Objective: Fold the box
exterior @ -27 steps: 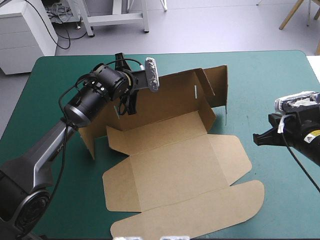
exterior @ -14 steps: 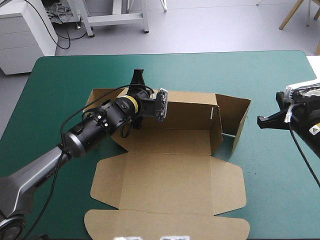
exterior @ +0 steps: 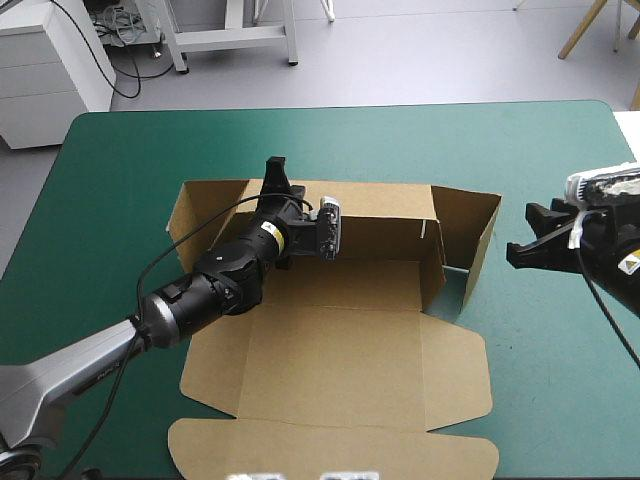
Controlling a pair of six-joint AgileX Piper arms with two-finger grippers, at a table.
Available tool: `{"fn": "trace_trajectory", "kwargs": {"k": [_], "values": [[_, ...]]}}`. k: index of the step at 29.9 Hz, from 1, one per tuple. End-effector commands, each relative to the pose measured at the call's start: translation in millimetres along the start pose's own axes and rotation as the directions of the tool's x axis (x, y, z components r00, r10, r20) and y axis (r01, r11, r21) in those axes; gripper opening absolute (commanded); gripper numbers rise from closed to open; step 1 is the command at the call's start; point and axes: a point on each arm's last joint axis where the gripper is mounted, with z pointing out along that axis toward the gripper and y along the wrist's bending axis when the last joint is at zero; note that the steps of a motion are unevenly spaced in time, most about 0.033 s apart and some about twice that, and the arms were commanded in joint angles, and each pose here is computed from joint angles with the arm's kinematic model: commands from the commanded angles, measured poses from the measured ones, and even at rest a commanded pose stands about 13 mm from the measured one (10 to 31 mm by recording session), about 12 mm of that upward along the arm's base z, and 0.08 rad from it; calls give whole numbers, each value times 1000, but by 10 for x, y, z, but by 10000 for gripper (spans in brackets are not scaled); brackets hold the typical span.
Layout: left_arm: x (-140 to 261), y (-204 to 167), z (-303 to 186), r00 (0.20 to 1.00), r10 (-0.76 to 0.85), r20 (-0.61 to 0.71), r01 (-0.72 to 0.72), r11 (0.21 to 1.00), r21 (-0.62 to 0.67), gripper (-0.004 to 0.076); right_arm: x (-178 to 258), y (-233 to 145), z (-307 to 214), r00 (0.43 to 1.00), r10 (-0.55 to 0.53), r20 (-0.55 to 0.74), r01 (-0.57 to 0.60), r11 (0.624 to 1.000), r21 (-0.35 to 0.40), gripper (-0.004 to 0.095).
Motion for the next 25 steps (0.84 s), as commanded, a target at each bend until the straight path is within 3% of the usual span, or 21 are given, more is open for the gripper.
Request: {"fn": "trace_trajectory", "kwargs": {"k": [1, 4, 16, 25], "values": [[32, 115, -98, 998, -63, -29, 61, 996, -68, -10, -328, -14, -164, 989, -17, 148, 13, 999, 30, 628], [45, 143, -94, 996, -83, -41, 78, 991, -105, -10, -523, -32, -123, 989, -24, 144, 21, 1000, 22, 720], [49, 83, -11, 994, -89, -68, 82, 992, -93, -10, -1239, -225, 639, 999, -43, 14, 43, 999, -33, 715], [51, 76, -7, 989, -129, -71, 122, 988, -94, -10, -1138, -366, 1607, 983, 18, -181, -39, 992, -118, 715]]}}
